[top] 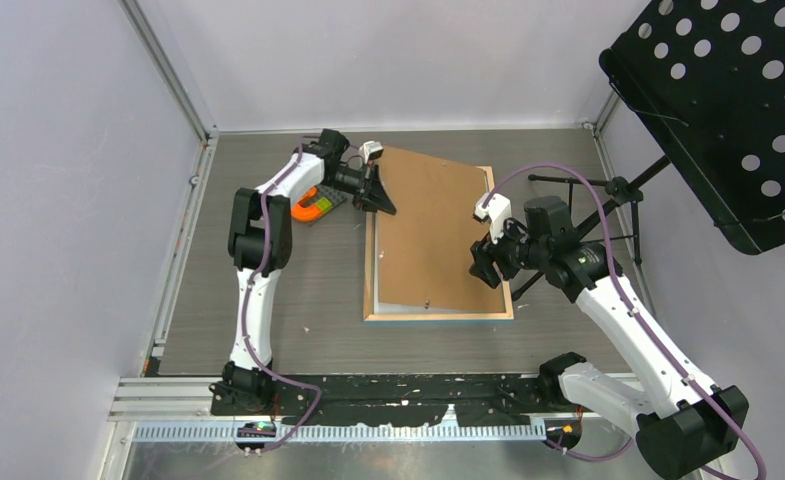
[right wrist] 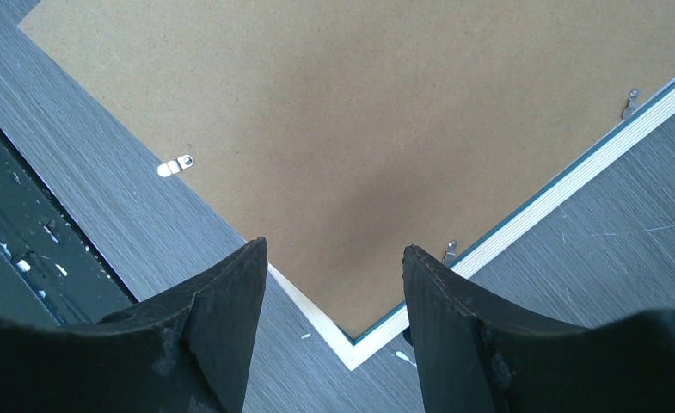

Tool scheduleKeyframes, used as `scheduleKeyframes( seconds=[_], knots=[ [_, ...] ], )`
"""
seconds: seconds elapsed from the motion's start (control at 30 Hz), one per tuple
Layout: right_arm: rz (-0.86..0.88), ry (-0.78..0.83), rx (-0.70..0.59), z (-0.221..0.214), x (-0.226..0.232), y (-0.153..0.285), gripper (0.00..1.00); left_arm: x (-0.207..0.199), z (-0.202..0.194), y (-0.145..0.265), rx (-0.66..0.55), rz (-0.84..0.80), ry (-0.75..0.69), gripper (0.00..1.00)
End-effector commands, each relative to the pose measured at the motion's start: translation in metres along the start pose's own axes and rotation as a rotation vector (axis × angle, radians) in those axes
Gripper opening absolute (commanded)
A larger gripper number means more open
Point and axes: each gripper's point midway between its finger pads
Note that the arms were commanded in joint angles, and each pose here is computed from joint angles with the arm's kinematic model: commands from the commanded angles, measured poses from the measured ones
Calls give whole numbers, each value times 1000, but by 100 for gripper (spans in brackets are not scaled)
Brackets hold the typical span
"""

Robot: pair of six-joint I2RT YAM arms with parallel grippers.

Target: Put the photo into the frame

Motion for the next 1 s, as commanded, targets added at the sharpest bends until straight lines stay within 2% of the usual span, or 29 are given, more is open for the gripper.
scheduleKeyframes(
  seconds=[0.0, 0.53, 0.97],
  knots=[
    [-22, 33, -55, 14, -4, 4, 65, -27, -2, 8, 11, -56, -81, 0],
    [-16, 32, -57, 14, -2, 4, 65, -32, -6, 26, -9, -50, -99, 0],
    [-16, 31, -52, 11, -2, 3, 65, -56, -6, 27, -1, -164, -71, 0]
  ],
)
Point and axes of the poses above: each gripper's point midway between its finger pads, its own y axis back along the fingers, its own x axis along the line the jaws close on, z = x × y, and after that the axes turned 4 degrees about y, right-handed
